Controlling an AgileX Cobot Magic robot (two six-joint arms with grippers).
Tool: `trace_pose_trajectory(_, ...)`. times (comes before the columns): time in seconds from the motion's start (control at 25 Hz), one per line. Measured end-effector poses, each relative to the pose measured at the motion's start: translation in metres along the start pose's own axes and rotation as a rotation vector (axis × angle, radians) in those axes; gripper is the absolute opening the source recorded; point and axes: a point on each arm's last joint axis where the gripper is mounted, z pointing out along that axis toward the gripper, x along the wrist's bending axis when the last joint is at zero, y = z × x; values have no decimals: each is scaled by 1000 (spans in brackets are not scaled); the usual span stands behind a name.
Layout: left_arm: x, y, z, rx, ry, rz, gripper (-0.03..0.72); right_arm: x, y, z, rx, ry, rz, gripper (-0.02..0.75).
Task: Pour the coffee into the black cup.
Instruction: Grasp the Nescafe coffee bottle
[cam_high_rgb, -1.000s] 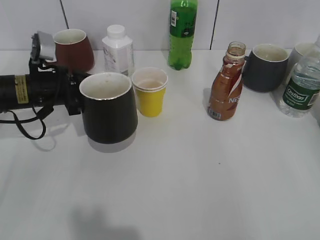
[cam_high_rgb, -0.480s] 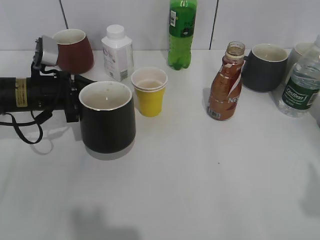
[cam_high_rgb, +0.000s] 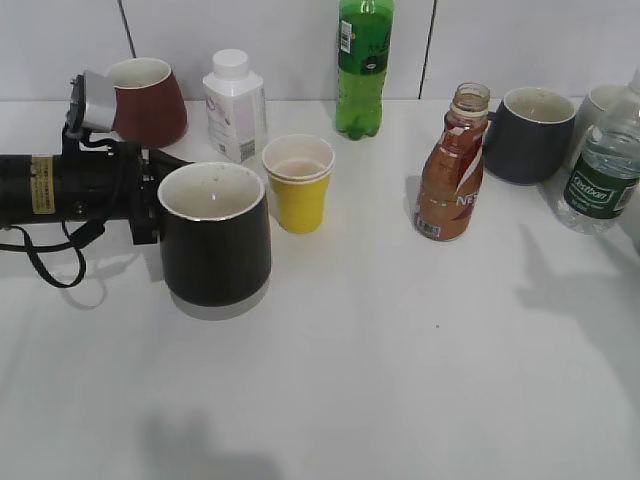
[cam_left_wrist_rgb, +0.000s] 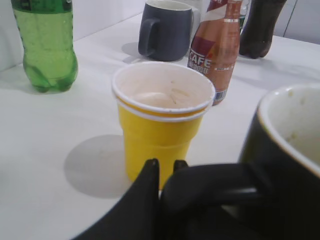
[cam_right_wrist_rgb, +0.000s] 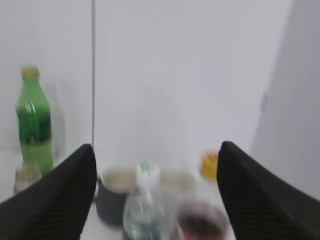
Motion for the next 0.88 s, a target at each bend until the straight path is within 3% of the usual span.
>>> trace_pose_trajectory(0.32, 0, 0, 0, 0, 0, 0, 51, 29, -57, 34, 116, 299, 69, 586)
trace_pose_trajectory(0.88, 0, 0, 0, 0, 0, 0, 51, 49, -145, 70, 404, 473, 210, 591)
